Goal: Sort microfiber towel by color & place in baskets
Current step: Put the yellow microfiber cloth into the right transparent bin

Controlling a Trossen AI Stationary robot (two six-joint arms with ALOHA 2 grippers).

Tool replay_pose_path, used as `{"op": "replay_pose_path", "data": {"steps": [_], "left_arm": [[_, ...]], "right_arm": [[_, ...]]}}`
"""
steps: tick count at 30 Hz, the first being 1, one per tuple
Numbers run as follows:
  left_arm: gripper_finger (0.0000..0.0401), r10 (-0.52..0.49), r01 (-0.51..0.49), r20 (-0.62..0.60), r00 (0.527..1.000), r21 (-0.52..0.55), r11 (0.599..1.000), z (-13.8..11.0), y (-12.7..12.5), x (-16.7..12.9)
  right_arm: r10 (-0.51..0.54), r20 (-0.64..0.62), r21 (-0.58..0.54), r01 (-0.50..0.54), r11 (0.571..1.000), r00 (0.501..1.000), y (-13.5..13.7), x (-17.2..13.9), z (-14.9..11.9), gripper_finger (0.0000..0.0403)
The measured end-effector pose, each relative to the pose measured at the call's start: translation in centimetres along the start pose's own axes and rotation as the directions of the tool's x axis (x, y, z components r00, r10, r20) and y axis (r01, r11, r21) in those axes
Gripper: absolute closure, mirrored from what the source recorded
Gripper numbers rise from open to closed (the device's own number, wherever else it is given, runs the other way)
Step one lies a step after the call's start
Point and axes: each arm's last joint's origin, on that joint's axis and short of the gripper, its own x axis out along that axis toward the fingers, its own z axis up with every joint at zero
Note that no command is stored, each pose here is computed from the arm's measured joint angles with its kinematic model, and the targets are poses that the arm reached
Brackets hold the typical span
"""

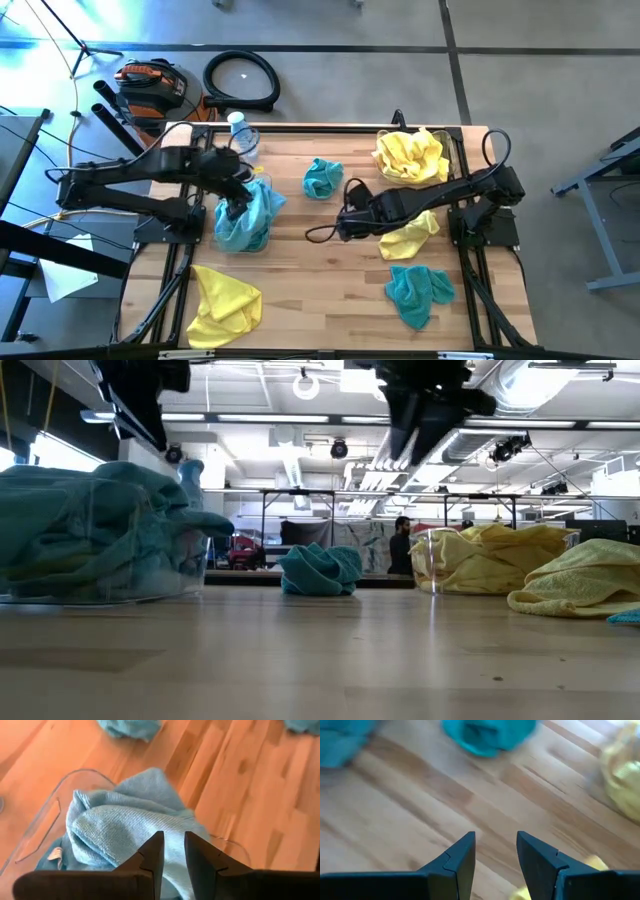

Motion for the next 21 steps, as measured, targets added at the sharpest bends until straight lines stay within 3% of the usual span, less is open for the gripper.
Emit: {"op": "replay_pose_path", "data": {"steps": [5,10,16,21], "left_arm": [[0.0337,-0.035,0.035,0.061,0.997,0.012,0.999,-0.7,-0.4,-1.4],[0.0337,-0.052,0.049,0.070,0.996,0.043,0.998,-1.2,-1.1,-1.8],[0.0337,-0.073,0.069,0.059,0.996,0.069,0.995,-1.4,-1.7,-1.8],[0.0337,-0.050,0.044,0.071,0.996,0.080,0.996,-1.5,-1.9,-1.8]], "right_arm": [[-0.105,-0.094,0.021,0.107,0.994,0.990,-1.2,-0.1,-0.8,0.0266],[-0.177,-0.239,0.032,0.190,0.981,0.955,-3.2,2.3,-3.5,0.0293],[-0.188,-0.295,0.211,0.255,0.943,0.937,-6.6,3.7,-6.4,0.0322],[-0.194,-0.293,0.311,0.286,0.907,0.936,-9.0,3.5,-7.4,0.0314]]}}
